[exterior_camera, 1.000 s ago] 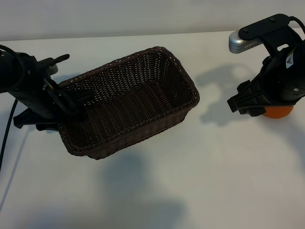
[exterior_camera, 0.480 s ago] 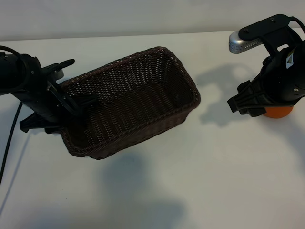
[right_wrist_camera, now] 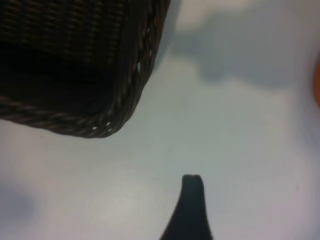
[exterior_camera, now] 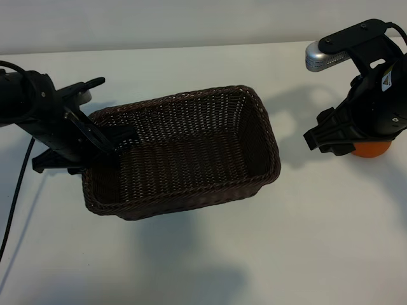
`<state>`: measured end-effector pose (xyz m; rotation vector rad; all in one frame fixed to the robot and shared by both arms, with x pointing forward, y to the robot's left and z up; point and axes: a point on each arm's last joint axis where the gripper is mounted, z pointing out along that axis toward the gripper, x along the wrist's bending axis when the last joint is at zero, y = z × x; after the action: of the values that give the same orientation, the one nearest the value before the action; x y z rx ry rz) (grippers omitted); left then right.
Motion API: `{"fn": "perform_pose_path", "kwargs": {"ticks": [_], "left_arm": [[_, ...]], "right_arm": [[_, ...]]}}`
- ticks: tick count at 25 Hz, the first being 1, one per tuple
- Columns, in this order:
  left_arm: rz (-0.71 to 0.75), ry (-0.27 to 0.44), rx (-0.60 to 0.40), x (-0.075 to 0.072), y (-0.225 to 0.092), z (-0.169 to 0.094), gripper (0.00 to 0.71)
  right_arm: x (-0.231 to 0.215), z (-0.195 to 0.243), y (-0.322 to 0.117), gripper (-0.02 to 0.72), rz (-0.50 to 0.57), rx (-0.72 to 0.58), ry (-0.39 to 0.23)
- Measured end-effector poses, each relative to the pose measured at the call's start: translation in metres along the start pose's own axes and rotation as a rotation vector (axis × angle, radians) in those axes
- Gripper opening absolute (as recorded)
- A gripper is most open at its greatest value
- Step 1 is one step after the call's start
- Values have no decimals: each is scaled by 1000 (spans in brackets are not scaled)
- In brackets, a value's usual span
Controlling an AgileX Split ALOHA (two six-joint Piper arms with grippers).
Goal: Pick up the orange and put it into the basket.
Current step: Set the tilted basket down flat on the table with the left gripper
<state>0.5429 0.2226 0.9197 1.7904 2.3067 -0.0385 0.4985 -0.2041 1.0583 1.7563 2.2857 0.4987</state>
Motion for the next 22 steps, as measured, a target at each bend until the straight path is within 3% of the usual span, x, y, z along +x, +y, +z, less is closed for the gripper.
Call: {"fn": "perform_pose_path", "kwargs": {"ticks": [6,12,16,18,22], "left_arm": [[23,-82,-17,3,2,-21,335],[71,-237,-6,13,5,-40,324],[79,-310,-7,16,7,-45,154],[38,-339,-19,15,9,-47,150],[60,-332,-25,16,9,-46,150]], "right_arm": [[0,0,0,595,4,0,5],[0,0,0,595,0,0,0],[0,0,0,595,4,3,4],[0,0,0,595,0,4,0],[0,0,-1,595,4,6,4]]}}
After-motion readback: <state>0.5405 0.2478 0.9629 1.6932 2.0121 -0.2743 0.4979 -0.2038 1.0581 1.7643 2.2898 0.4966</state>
